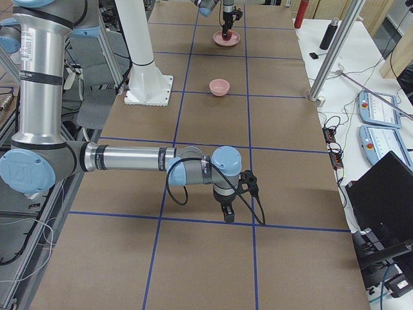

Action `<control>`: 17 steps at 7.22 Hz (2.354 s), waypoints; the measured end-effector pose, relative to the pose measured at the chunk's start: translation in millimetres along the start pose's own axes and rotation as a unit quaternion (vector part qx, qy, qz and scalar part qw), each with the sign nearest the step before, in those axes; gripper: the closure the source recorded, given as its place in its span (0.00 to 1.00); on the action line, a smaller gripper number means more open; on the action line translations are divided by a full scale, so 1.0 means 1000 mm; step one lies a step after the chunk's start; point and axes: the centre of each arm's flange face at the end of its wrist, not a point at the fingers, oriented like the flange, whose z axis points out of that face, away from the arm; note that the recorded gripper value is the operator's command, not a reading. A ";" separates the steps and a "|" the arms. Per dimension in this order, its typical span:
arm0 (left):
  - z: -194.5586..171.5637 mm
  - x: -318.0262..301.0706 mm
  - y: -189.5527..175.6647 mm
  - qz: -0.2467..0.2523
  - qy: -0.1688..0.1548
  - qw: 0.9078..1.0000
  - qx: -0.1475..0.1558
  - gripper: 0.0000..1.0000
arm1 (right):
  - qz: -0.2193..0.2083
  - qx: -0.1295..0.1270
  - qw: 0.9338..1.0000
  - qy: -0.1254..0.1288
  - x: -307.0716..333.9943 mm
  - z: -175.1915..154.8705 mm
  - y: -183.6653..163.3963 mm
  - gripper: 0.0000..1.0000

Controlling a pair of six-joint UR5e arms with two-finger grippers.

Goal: Move apple from plate to bowl
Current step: 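Lower the left gripper onto the red apple on the plate and grasp it, then lift the apple with the left gripper and carry it over the bowl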

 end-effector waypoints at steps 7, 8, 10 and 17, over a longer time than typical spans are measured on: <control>-0.104 0.186 -0.107 -0.087 0.015 0.996 -0.006 0.85 | 0.000 0.001 1.000 -0.007 -0.001 0.000 0.000 0.00; -0.102 0.254 -0.128 -0.116 0.018 0.993 -0.014 0.85 | 0.000 0.001 1.000 -0.007 -0.001 0.000 0.000 0.00; -0.093 0.400 -0.159 -0.172 -0.001 0.985 -0.023 0.84 | 0.001 0.001 1.000 -0.006 -0.001 0.000 0.000 0.00; -0.007 0.579 -0.193 -0.225 -0.009 0.974 -0.014 0.68 | 0.006 0.000 1.000 -0.008 -0.002 0.001 -0.001 0.00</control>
